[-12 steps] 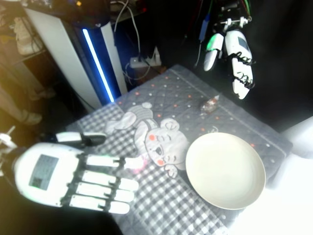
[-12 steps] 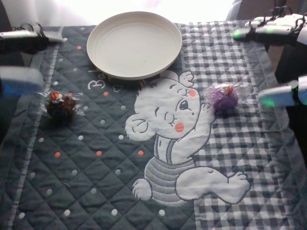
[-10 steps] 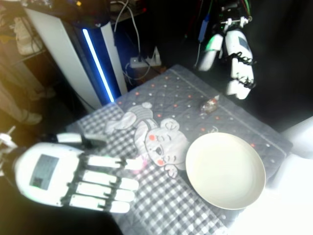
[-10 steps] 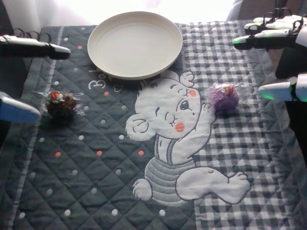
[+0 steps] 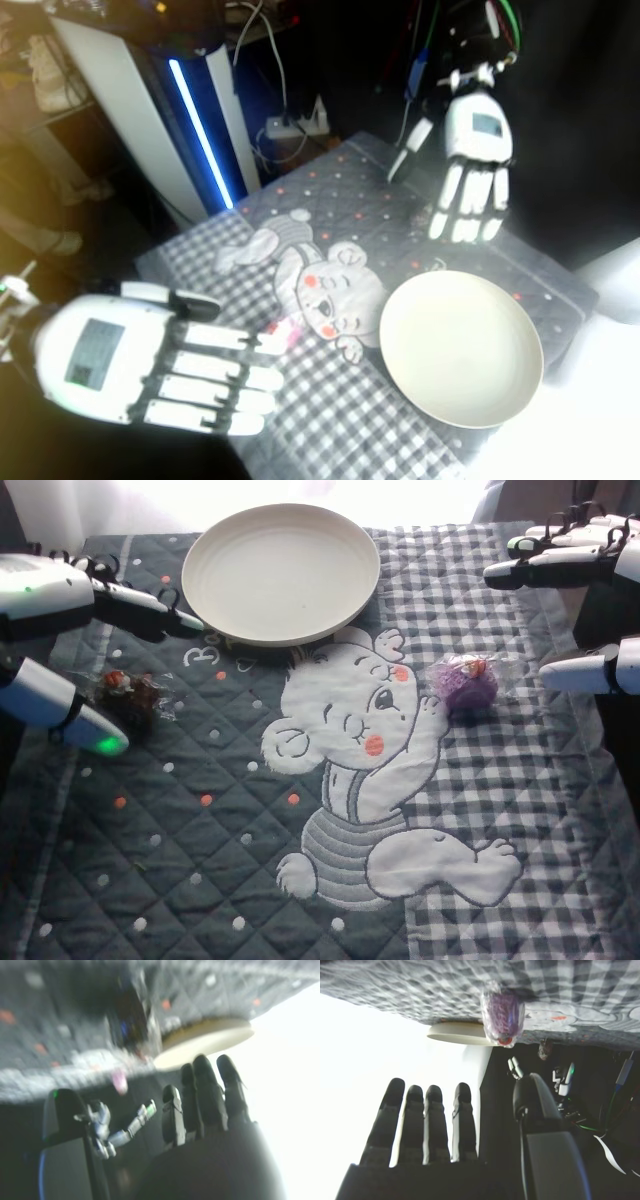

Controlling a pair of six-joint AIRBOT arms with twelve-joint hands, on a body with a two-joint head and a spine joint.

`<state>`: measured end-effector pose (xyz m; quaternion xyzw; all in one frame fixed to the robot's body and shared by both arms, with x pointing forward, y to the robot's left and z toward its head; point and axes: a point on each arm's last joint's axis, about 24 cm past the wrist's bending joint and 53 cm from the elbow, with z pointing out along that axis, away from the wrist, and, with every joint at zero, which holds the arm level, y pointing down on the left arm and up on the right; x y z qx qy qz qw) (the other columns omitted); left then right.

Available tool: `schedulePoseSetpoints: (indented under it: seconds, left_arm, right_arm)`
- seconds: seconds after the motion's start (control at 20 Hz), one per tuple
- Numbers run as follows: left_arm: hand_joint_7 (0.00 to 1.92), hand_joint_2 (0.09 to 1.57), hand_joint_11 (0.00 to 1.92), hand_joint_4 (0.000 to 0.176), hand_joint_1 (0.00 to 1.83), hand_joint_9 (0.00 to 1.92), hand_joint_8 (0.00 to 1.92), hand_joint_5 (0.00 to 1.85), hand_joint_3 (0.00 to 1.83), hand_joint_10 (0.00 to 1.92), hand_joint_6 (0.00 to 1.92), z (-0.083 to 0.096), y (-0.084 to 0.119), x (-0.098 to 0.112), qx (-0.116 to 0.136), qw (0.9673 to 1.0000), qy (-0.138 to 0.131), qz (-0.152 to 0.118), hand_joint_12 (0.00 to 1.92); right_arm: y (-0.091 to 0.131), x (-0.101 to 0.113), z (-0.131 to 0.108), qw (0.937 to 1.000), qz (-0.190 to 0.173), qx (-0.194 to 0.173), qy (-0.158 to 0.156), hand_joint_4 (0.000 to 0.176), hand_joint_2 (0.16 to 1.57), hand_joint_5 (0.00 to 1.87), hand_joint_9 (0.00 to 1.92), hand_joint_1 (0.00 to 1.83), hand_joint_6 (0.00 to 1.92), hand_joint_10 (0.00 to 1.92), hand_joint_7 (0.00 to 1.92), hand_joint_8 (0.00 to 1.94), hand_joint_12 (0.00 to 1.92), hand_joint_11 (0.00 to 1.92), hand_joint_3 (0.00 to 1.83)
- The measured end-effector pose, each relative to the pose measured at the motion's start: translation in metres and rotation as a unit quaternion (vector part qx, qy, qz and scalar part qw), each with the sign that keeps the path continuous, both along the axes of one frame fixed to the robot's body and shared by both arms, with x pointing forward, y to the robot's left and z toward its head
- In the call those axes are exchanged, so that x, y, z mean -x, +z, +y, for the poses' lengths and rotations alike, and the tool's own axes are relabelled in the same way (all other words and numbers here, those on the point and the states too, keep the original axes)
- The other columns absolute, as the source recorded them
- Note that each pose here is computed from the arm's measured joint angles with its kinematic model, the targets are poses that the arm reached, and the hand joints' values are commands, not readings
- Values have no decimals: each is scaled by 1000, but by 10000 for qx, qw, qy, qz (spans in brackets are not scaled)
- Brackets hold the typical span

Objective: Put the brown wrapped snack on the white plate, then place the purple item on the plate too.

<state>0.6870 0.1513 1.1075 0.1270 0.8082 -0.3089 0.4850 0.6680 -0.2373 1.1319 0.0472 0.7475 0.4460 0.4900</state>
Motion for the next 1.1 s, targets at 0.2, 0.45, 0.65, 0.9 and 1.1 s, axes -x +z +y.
schedulePoseSetpoints:
  seconds: [0.2, 0.45, 0.65, 0.9, 1.1]
  left_arm:
    - [730, 891, 128, 117, 894, 746, 17, 562, 2, 90, 5, -1, -5, -5, -213, 9998, 40, -26, 1344]
    - [1058, 1077, 283, 0, 1267, 786, 1068, 1094, 3, 1219, 472, 3, -6, -9, -145, 9998, 149, 33, 1677]
    - [943, 1066, 460, 0, 1190, 789, 1250, 1098, 0, 1714, 725, 3, -5, -16, 197, 9991, 346, 155, 1919]
    - [751, 1037, 546, 0, 1173, 702, 1820, 1160, 0, 1921, 674, -19, 54, -48, 1365, 9889, 493, -334, 1921]
    - [702, 1049, 402, 0, 1146, 588, 1611, 1126, 0, 1813, 743, -53, 88, -83, 1959, 9768, 518, -695, 1890]
  right_arm:
    - [0, 0, 0, 10000, 1, 8, 6, 74, 1136, 362, 99, 771, 2, 3, 166, 2, 360, 0, 0]
    - [0, 0, 0, 10000, 2, 7, 7, 77, 1135, 368, 148, 731, 0, 5, 181, 1, 508, 0, 1]
    - [0, 0, 0, 10000, 4, 2, 8, 74, 1144, 350, 131, 767, 1, 1, 176, 2, 452, 0, 1]
    - [-1, 0, 0, 10000, 21, -15, -1, 82, 1153, 364, 133, 777, 1, 6, 187, 5, 434, 0, 0]
    - [-7, -2, 4, 10000, 46, -53, 20, 86, 1152, 391, 194, 776, 2, 1, 244, 1, 573, 0, 1]
